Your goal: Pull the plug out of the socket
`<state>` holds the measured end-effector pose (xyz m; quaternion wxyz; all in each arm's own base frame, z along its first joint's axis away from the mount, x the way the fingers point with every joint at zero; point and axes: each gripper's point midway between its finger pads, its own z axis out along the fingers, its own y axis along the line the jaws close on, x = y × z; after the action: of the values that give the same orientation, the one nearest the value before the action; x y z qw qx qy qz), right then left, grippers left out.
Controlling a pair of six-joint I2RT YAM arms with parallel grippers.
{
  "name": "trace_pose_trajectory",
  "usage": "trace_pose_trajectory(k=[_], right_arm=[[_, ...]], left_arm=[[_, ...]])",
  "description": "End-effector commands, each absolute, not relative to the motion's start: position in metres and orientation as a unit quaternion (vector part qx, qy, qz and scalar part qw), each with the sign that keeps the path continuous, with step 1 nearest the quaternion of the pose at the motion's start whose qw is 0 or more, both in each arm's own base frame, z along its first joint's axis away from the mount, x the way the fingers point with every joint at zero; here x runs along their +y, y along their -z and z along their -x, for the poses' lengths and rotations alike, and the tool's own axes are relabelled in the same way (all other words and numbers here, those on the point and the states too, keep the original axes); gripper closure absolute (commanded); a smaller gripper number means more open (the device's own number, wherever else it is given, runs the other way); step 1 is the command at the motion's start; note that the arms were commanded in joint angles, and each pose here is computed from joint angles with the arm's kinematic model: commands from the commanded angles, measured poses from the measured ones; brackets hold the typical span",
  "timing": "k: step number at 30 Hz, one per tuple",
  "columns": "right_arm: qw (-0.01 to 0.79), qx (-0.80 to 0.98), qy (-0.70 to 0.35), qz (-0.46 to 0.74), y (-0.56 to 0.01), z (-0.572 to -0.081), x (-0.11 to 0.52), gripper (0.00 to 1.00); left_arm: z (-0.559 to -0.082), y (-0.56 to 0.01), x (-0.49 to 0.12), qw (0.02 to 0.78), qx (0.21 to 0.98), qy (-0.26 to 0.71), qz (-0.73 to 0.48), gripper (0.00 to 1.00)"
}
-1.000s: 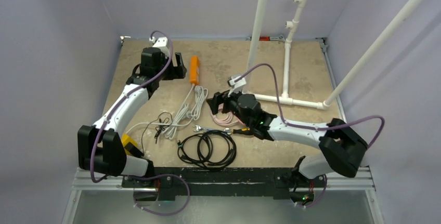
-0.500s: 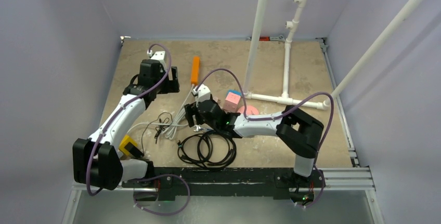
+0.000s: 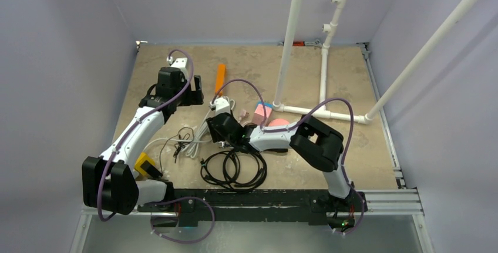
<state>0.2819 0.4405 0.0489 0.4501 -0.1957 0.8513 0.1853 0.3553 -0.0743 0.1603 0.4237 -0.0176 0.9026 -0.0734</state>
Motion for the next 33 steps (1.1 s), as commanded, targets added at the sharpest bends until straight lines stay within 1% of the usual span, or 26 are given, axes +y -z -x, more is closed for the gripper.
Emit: trace_pose_trajectory(k=[1,4,5,7,12,23,27,29,30,31,32,33], right_arm=[[0.476,0.844,-0.16,0.186,-0.062,-0.301,0.45,0.49],[0.486,0.848,-0.118,0.178,-0.058,-0.316,0.438,0.8],[0.487,0.849,-0.113,0.174,-0.058,-0.322,0.434,0.88],[0.488,0.85,-0.114,0.163,-0.063,-0.334,0.424,1.0],[0.496,0.847,-0.132,0.139,-0.078,-0.375,0.402,1.0],[0.523,0.839,-0.102,0.107,-0.094,-0.467,0.374,1.0],[0.529,0.836,-0.099,0.112,-0.099,-0.487,0.371,1.0],[0.528,0.835,-0.104,0.116,-0.102,-0.489,0.372,1.0],[0.527,0.834,-0.108,0.119,-0.105,-0.487,0.373,0.95],[0.527,0.833,-0.118,0.122,-0.111,-0.485,0.375,0.88],[0.525,0.832,-0.128,0.126,-0.115,-0.481,0.376,0.74],[0.528,0.829,-0.135,0.126,-0.123,-0.478,0.376,0.64]], left_arm=[[-0.358,-0.176,-0.076,0.446,0.891,0.084,0.009,0.17],[-0.357,-0.177,-0.078,0.447,0.89,0.087,0.007,0.17],[-0.357,-0.177,-0.078,0.447,0.89,0.089,0.006,0.17],[-0.357,-0.177,-0.078,0.447,0.89,0.089,0.007,0.17],[-0.356,-0.177,-0.086,0.443,0.89,0.109,-0.002,0.17],[-0.355,-0.17,-0.103,0.428,0.891,0.151,-0.019,0.17],[-0.356,-0.17,-0.104,0.427,0.891,0.154,-0.019,0.17],[-0.356,-0.169,-0.105,0.427,0.891,0.154,-0.019,0.17],[-0.356,-0.169,-0.104,0.427,0.891,0.153,-0.018,0.17],[-0.357,-0.17,-0.104,0.427,0.891,0.152,-0.017,0.18],[-0.357,-0.17,-0.103,0.428,0.891,0.15,-0.015,0.18],[-0.357,-0.171,-0.101,0.429,0.891,0.146,-0.012,0.18]])
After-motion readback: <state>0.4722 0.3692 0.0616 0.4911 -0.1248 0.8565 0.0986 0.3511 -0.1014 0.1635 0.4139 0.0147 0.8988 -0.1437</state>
